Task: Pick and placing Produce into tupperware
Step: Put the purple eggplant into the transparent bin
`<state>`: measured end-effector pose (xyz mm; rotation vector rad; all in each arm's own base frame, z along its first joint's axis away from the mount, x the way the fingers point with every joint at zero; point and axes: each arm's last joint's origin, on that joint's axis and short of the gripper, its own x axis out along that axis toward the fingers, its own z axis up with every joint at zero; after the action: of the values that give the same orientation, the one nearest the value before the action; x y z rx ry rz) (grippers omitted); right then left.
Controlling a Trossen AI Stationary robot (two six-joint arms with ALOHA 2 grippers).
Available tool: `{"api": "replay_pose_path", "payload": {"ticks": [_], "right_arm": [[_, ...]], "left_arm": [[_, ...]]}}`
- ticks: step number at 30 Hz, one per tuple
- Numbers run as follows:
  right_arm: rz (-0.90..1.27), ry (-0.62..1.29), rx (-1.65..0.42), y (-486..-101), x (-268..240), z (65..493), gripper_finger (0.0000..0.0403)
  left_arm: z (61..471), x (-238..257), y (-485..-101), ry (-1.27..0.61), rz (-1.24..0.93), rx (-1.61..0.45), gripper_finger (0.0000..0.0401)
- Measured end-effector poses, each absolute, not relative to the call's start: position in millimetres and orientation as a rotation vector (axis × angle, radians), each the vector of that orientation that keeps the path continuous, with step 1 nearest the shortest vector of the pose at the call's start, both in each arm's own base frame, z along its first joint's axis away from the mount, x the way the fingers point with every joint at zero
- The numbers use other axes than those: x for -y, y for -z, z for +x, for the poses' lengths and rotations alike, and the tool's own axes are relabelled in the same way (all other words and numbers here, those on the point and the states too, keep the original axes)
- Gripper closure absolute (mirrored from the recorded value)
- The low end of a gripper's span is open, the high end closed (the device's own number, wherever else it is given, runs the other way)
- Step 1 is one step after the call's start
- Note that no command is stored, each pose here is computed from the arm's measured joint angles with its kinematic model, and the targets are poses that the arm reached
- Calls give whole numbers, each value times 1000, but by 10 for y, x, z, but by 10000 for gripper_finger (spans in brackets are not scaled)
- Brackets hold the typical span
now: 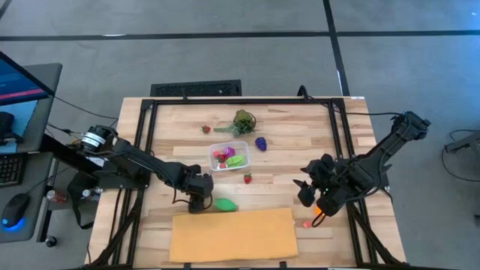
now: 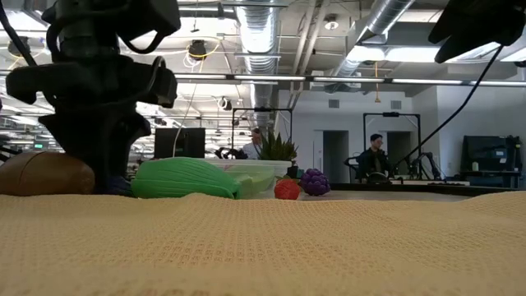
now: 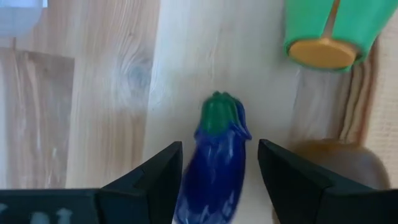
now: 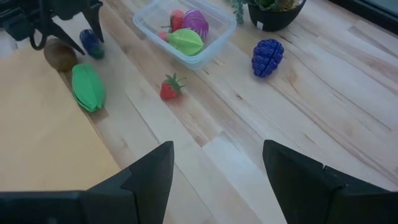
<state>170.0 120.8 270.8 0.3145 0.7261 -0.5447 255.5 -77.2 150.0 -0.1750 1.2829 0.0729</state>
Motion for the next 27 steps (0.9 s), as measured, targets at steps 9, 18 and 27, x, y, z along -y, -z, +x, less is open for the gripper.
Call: {"api": "replay_pose_path", "payload": {"ticks": [9, 18, 27], "right_arm": [[303, 550, -734, -2704, -1200, 1691, 163], [304, 550, -734, -2705, -1200, 1691, 163], [304, 550, -733, -2705, -1200, 1691, 163]], "left_arm": [[2508, 719, -1486, -91, -84, -1329, 201], [2540, 565, -1484, -90, -52, -1337, 201], [2540, 424, -1478, -110, -62, -1368, 201]]}}
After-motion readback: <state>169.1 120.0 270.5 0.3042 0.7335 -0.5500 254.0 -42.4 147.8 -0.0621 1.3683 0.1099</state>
